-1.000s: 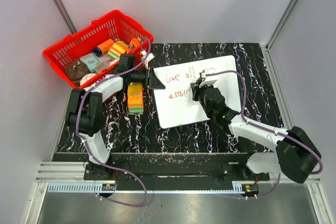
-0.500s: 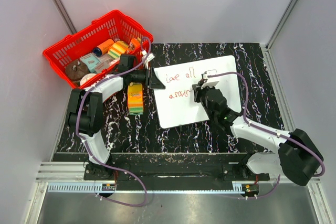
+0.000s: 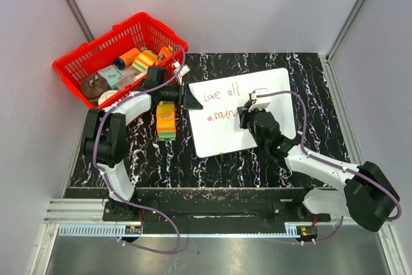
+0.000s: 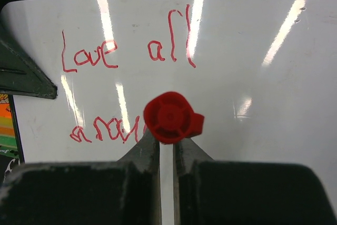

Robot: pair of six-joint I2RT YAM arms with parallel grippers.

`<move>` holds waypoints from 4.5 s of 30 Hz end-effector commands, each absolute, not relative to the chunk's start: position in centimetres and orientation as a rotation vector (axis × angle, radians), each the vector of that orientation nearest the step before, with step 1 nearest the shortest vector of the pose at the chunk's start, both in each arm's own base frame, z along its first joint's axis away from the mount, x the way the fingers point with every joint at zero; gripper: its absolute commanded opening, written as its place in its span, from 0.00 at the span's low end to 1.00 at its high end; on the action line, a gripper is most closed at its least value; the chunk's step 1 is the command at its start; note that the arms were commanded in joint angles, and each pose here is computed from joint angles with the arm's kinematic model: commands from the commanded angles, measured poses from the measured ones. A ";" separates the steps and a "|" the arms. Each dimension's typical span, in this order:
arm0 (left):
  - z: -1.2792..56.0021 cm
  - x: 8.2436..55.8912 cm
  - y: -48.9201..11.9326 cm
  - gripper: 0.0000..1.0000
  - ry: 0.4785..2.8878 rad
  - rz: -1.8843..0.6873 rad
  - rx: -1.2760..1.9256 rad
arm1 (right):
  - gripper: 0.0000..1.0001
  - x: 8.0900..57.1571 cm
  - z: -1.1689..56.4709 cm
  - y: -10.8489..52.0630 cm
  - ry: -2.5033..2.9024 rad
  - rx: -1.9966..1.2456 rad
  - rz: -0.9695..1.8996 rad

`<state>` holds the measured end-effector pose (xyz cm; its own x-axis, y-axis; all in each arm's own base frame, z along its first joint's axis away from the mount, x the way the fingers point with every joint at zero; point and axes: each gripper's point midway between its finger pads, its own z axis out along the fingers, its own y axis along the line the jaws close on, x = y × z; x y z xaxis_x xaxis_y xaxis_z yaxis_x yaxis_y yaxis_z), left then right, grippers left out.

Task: Write a sentence on the whiteboard

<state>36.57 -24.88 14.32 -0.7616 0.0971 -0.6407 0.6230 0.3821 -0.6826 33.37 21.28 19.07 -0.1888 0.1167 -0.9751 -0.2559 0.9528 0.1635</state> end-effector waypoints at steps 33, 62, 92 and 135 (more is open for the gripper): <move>9.3 42.5 -22.1 0.00 2.092 -0.789 0.777 | 0.00 35.7 22.9 19.7 1.641 0.021 0.374; 9.1 42.5 -22.2 0.00 2.099 -0.789 0.786 | 0.00 34.1 19.7 20.5 1.738 -0.060 0.416; 8.8 42.4 -22.5 0.00 2.107 -0.778 0.799 | 0.00 35.1 23.3 19.1 1.651 0.003 0.353; 8.8 42.3 -22.6 0.00 2.108 -0.773 0.807 | 0.00 35.3 20.9 18.8 1.716 -0.006 0.348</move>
<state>36.64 -25.69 14.37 -0.7473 0.1163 -0.6543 0.6415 0.3832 -0.6646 35.77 19.14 20.91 -0.1726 0.1811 -0.9682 -0.1971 0.9567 0.2140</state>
